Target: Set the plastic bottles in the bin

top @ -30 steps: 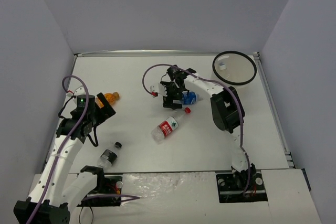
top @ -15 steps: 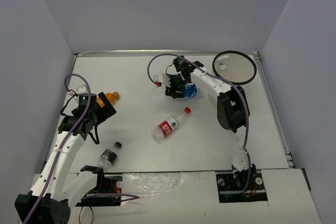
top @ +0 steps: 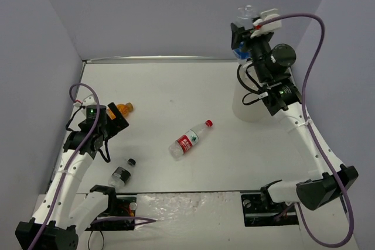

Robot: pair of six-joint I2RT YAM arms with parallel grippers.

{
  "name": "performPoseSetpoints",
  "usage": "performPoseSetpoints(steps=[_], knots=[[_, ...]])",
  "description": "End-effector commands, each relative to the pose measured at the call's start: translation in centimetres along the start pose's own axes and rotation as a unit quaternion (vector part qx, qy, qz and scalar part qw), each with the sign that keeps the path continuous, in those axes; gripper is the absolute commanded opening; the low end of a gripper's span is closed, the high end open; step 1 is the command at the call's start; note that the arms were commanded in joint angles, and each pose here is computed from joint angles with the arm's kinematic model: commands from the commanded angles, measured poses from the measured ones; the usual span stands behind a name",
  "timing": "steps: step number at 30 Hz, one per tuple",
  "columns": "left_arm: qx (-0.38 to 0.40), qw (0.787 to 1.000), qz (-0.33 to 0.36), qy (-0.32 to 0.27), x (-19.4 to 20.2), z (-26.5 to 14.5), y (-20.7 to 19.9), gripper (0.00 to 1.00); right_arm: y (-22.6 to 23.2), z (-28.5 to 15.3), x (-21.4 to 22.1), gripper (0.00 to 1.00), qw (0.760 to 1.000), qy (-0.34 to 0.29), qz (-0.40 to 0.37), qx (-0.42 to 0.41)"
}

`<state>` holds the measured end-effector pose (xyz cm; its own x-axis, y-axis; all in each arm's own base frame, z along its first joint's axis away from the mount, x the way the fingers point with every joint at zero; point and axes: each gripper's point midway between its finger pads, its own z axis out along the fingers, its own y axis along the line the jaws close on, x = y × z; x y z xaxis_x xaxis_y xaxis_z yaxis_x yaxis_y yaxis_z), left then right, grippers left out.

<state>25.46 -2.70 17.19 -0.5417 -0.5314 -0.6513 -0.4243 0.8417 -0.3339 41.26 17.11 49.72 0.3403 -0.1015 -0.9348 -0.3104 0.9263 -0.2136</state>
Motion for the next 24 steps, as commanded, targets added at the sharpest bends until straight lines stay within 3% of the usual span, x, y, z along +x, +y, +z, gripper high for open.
performPoseSetpoints(steps=[1,6,11,18,21,24], knots=[[0.01,0.999,-0.004,-0.042,-2.1,-0.3,-0.8,0.97,-8.1,-0.9,0.6,0.28,0.977,-0.05,0.089,0.189],[0.006,0.999,-0.004,-0.043,-2.5,-0.1,-1.0,0.97,-13.3,-1.3,4.6,0.31,0.957,-0.061,0.146,0.242],[-0.007,0.999,0.001,-0.038,-2.4,0.1,-0.6,0.97,-14.7,-1.4,7.9,0.35,0.951,-0.064,0.194,0.232],[-0.01,0.999,-0.001,-0.037,-2.0,0.2,-0.3,0.97,-15.2,-4.5,11.3,0.63,0.949,-0.032,0.151,0.276],[-0.014,0.999,-0.001,-0.038,-2.2,0.0,-0.2,0.97,-15.6,-4.7,12.0,0.94,0.95,-0.006,0.127,0.286],[-0.017,0.999,-0.004,-0.041,-2.3,-0.3,-0.1,0.97,-15.6,-4.8,11.1,1.0,0.953,0.0,0.118,0.28]])
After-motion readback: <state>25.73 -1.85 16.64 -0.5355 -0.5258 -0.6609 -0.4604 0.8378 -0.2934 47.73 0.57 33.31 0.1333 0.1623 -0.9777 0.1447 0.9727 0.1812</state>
